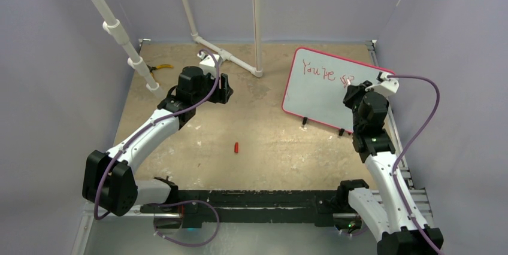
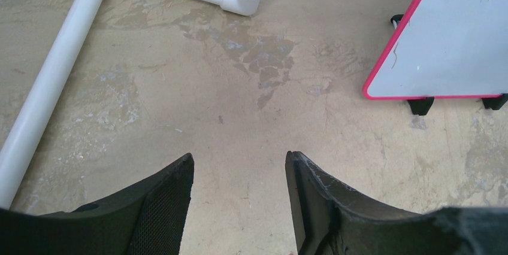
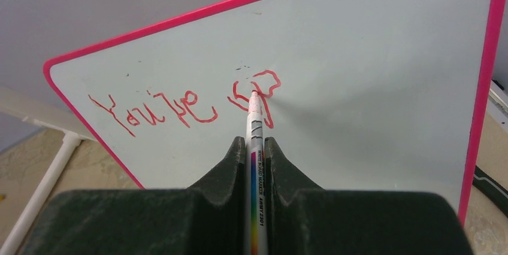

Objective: Write a sentence on the whiteboard

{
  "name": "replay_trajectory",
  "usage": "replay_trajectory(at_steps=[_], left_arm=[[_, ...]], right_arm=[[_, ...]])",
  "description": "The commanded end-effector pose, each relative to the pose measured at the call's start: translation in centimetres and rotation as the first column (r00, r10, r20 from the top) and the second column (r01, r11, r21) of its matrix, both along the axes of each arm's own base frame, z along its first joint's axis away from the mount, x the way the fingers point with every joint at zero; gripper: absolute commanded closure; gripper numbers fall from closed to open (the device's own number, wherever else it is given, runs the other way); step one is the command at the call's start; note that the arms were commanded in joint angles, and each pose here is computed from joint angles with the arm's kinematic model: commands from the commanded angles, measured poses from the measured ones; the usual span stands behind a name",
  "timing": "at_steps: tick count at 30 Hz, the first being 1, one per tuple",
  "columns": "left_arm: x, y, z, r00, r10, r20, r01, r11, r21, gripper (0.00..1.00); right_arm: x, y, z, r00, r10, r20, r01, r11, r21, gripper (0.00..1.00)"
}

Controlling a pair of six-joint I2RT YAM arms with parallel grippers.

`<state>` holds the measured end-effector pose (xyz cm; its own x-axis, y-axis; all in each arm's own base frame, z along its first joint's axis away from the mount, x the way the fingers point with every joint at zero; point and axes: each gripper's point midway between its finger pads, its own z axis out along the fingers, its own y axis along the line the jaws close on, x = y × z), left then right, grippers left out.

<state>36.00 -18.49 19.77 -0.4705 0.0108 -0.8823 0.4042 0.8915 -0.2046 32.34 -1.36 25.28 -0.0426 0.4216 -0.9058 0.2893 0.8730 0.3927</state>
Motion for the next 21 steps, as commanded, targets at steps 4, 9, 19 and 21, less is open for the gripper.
replay_trajectory(at_steps=[4, 9, 19, 21], left_arm=[[0.0, 0.1, 1.7, 0.999, 0.006, 0.047, -0.004, 0.999, -0.035, 0.43], [0.0, 0.1, 1.7, 0.999, 0.008, 0.048, -0.007, 0.999, -0.034, 0.43], [0.1, 0.1, 1.7, 0.999, 0.012, 0.049, -0.010, 0.999, -0.037, 0.43], [0.1, 0.2, 1.7, 0.999, 0.013, 0.050, -0.011, 0.999, -0.038, 0.43]], right_arm=[[-0.1, 0.0, 2.1, 0.997, 0.011, 0.070, -0.010, 1.000, -0.013, 1.00], [-0.7, -0.1, 2.9, 0.995, 0.009, 0.095, -0.008, 1.000, -0.010, 1.00], [-2.0, -0.2, 4.2, 0.992, 0.010, 0.129, -0.009, 1.000, -0.011, 1.00], [-2.0, -0.2, 4.2, 0.992, 0.011, 0.127, -0.009, 1.000, -0.011, 1.00]])
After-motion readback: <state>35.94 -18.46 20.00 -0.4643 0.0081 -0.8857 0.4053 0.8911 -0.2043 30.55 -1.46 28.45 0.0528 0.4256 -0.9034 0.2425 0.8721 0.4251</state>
